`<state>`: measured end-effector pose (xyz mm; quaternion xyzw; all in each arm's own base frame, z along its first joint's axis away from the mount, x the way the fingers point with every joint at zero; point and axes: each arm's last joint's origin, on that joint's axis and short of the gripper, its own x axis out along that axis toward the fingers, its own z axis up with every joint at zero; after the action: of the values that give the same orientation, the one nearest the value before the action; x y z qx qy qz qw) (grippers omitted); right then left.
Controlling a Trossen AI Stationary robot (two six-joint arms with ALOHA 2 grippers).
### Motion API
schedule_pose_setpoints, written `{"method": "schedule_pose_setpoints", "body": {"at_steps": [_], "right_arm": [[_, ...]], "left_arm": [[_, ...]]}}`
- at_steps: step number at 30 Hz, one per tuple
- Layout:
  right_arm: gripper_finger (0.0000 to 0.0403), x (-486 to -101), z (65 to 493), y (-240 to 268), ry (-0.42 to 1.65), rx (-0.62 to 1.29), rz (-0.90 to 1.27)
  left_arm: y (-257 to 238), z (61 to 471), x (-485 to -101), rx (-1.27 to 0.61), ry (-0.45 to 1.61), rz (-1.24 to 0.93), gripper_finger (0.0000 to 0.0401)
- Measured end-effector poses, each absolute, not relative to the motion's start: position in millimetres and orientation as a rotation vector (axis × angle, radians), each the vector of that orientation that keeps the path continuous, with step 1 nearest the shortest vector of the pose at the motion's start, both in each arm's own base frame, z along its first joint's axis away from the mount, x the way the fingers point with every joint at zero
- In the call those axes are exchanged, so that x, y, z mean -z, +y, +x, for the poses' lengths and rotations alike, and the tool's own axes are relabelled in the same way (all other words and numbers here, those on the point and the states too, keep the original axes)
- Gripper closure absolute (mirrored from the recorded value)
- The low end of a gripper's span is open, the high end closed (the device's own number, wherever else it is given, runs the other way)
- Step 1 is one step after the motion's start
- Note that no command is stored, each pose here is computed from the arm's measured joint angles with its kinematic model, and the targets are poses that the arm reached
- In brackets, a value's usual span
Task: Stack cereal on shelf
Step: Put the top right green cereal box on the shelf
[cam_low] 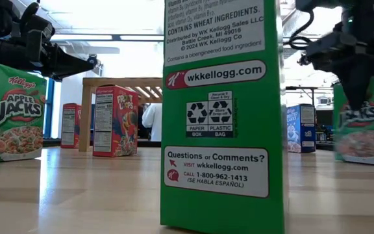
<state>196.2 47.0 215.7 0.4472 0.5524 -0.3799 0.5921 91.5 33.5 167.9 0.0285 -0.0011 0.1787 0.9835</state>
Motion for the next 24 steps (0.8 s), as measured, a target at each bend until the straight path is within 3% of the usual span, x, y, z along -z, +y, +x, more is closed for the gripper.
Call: {"method": "schedule_pose_setpoints", "body": {"at_steps": [5,12,19,24], "right_arm": [[0.0303,-217.1,202.2,45.6,1.270,0.802,1.043],[0.0279,-248.6,214.4,44.5,1.235,0.681,1.031],[0.0265,-332.2,226.5,33.3,1.101,0.478,0.977],[0.0264,-402.4,239.1,9.1,0.811,0.365,0.694]], "left_arm": [[33.5,91.5,-167.9,-0.360,-0.002,0.057,0.0401],[33.5,91.5,-167.9,-0.360,-0.002,0.057,0.0401],[33.5,91.5,-167.9,-0.359,-0.002,0.057,0.0401],[33.5,91.5,-167.9,-0.359,-0.002,0.057,0.0401]]}}
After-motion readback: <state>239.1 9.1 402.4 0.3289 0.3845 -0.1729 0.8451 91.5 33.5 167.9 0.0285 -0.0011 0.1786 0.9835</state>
